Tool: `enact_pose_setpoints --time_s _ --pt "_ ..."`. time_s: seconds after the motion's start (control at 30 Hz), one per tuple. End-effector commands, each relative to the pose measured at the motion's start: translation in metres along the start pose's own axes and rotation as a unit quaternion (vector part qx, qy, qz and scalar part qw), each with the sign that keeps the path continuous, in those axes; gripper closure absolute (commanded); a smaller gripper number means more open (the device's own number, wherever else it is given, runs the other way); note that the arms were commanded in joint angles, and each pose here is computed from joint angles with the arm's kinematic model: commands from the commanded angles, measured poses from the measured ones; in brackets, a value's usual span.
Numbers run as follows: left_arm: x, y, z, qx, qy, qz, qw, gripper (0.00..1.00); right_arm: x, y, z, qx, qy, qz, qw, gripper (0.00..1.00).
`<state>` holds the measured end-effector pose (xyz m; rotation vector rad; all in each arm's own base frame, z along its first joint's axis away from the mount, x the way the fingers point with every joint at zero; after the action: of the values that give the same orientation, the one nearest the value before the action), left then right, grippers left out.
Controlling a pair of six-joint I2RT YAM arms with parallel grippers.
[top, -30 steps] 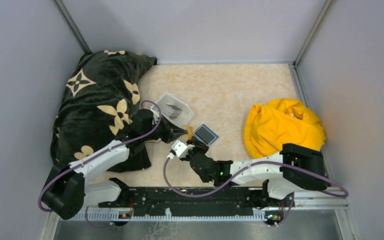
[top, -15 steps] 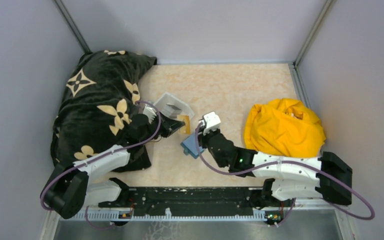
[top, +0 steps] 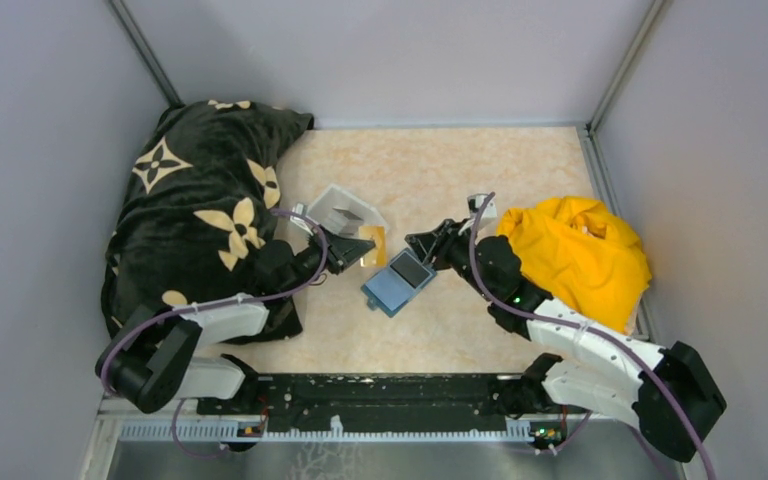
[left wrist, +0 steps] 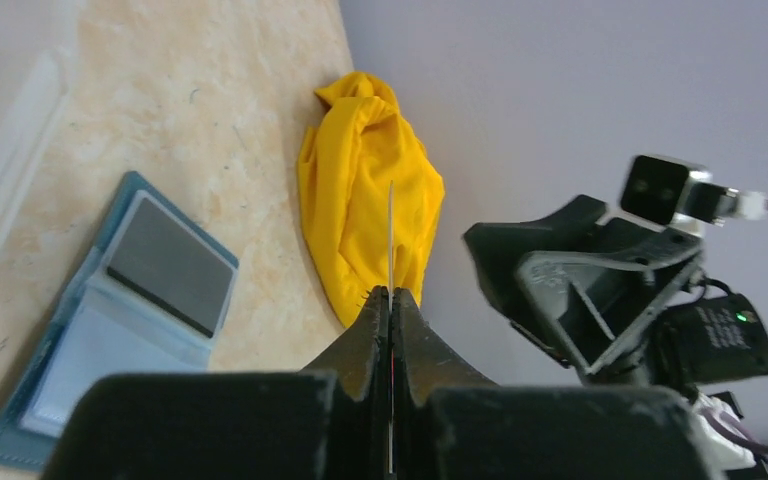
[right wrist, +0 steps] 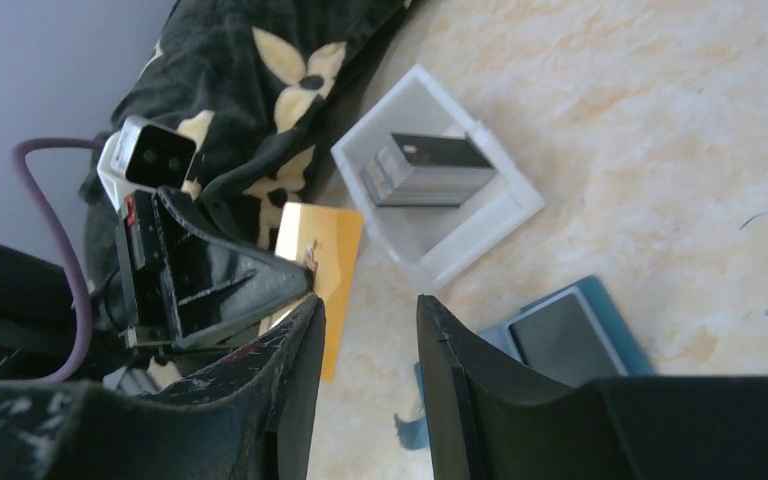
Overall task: Put the credit cards into the card holder
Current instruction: Pick up the credit card from the storage box.
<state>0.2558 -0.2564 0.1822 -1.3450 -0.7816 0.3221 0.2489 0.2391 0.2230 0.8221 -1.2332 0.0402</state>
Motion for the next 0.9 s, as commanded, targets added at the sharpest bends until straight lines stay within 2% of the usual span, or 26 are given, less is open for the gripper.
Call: enact_pose_setpoints --time_s 0.0,0.27,0.87 --pt "0.003 -0.039 0.000 -0.098 0.005 -0.010 0.995 1.00 0.006 0.038 0.002 0.122 0.016 -0.094 0.988 0.60" --pt "-0.002 -0.042 -0.005 -0.116 0.027 0.001 0.993 1.00 -0.007 0.044 -0.004 0.176 0.051 -0.140 0.973 0.60" --pt "0.000 -0.048 -0.009 -0.139 0.026 0.010 0.990 1.00 -0.016 0.032 -0.006 0.168 0.062 -0.152 0.972 0.61"
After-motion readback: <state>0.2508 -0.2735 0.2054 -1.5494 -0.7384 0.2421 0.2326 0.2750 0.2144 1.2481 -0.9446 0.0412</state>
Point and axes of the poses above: each gripper's point midway between its finger pads, its own z axis back along the fingers, its own y axis along the line the jaws close on, x = y × z, the point moved 2 cm from there along z, back along the fingers, and after that the axes turned 3 degrees about z, right-handed, at the moved point
